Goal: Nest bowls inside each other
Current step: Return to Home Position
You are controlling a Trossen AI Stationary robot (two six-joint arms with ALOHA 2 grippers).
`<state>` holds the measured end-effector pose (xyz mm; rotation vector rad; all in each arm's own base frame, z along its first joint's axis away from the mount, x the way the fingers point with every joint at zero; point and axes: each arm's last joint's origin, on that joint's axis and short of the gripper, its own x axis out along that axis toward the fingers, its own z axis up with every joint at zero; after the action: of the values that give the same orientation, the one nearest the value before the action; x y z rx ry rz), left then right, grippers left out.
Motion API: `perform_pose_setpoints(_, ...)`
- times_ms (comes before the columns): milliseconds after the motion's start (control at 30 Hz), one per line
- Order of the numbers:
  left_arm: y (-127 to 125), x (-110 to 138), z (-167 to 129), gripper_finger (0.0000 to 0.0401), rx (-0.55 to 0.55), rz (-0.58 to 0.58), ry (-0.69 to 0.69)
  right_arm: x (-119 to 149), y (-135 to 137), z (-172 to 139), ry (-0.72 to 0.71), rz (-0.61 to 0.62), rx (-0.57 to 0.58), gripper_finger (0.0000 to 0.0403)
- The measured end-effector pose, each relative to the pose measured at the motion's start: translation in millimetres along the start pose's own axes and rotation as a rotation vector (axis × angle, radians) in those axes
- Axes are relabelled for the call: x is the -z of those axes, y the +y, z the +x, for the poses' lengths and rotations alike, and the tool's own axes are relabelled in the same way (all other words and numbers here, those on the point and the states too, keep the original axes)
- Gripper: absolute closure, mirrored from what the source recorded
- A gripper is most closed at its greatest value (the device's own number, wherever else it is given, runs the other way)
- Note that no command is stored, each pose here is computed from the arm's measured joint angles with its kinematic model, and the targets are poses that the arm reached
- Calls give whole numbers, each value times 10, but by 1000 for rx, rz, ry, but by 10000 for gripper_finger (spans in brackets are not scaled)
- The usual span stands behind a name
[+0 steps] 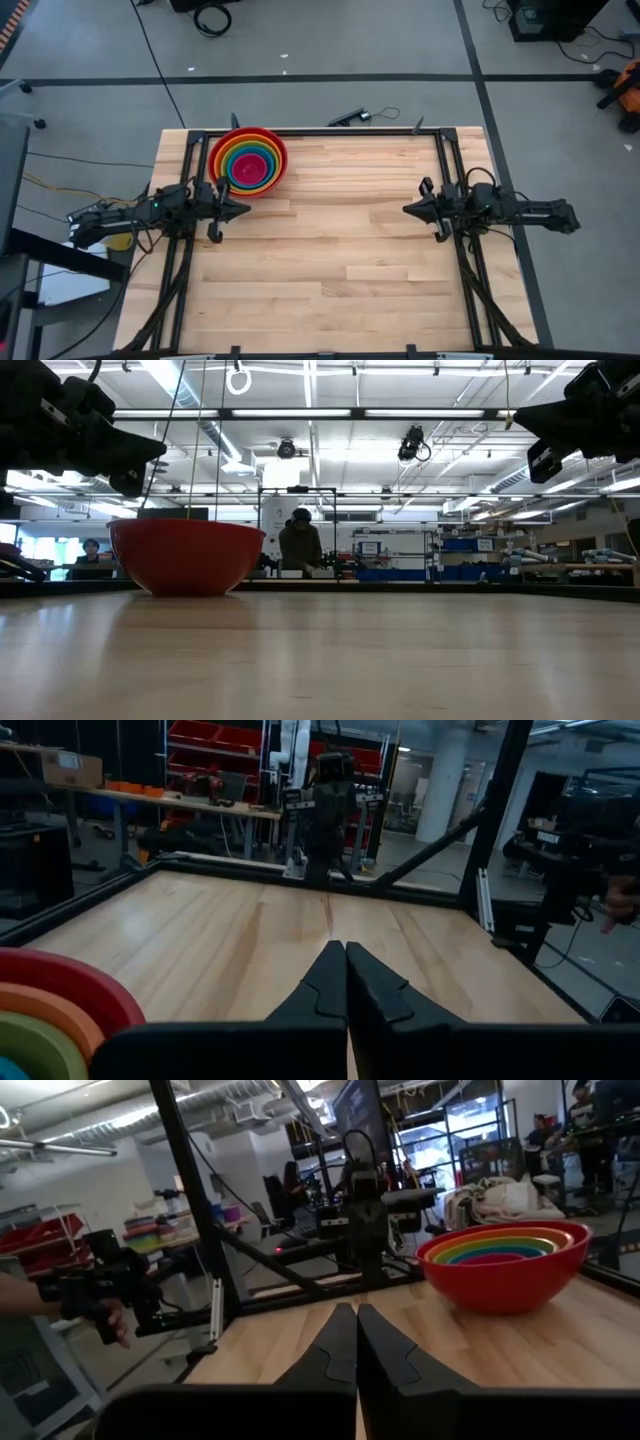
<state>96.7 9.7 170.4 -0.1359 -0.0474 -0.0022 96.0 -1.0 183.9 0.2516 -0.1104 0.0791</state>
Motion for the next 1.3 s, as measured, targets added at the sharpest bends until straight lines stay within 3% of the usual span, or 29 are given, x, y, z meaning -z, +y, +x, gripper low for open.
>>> perform_pose_setpoints(533, 3, 7, 1, 401, -8, -2, 5, 81, -22, 13, 12, 0, 7, 369)
perform_pose_setpoints(1300, 3, 8, 1, 401, -6, -5, 5, 81, -22, 13, 11, 0, 9, 370)
